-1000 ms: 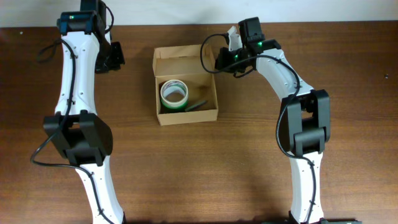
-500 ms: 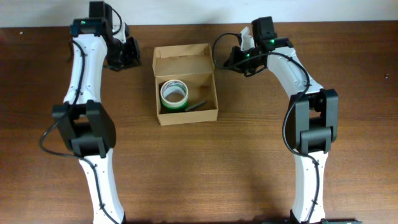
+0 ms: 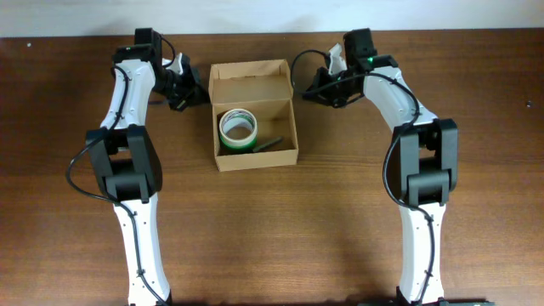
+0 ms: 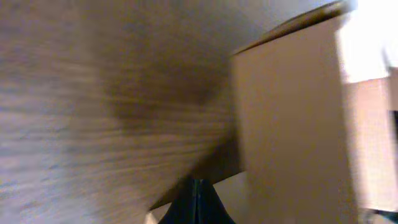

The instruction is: Pack container

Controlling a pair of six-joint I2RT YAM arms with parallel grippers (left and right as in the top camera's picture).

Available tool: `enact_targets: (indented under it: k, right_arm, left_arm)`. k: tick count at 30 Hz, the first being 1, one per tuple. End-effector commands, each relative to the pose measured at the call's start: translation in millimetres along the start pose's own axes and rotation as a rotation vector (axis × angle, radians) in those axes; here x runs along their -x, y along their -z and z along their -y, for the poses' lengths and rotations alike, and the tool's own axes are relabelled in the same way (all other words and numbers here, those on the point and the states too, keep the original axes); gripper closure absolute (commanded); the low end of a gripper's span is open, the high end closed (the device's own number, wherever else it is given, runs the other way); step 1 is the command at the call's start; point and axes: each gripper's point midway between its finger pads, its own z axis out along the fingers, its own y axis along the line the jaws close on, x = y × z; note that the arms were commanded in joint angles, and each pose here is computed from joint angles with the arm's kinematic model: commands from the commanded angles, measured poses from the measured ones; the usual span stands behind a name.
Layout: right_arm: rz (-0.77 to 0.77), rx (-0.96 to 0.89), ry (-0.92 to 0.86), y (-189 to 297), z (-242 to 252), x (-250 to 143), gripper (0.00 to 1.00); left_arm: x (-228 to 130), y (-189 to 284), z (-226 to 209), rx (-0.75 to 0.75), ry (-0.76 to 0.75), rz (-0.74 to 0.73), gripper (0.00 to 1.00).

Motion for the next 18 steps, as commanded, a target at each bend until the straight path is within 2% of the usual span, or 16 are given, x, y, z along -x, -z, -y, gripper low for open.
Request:
enact_targets:
  k: [1,11,18]
  right_arm:
    - [-0.063,0.093,-0.074,-10,-1,-9,0.96]
    - [-0.05,0.226,-0.093,-22,-11,4,0.96]
    - [-0.02,0.255,-0.136,-32,-8,15,0.96]
  left_arm:
    - [1,-11,-4,-0.121,0.081,-0.051,0.98]
    - [19,-13,-21,-0.147,0.118,-0.012,0.98]
    - [39,-27,-14,-0.31,0.159,-0.008,0.98]
